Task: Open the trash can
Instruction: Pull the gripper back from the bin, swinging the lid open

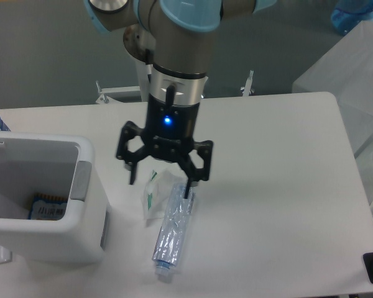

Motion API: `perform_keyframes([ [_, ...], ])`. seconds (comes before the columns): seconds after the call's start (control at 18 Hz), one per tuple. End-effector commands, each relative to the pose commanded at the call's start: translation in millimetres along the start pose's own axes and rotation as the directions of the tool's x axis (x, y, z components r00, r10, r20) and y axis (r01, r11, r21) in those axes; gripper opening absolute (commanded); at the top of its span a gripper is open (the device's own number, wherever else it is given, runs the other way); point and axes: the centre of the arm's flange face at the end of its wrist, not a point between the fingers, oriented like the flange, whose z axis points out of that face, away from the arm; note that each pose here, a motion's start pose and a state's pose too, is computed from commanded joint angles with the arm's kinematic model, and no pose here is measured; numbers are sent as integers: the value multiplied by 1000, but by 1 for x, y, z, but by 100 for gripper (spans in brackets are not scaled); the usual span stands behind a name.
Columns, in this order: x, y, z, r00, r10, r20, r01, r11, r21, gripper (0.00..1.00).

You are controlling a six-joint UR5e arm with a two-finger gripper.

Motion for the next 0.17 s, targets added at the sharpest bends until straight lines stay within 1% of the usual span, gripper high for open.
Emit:
perform_keyframes([
  [0.17, -9, 10, 2, 1000, 31, -1, -31, 999, -26, 100],
])
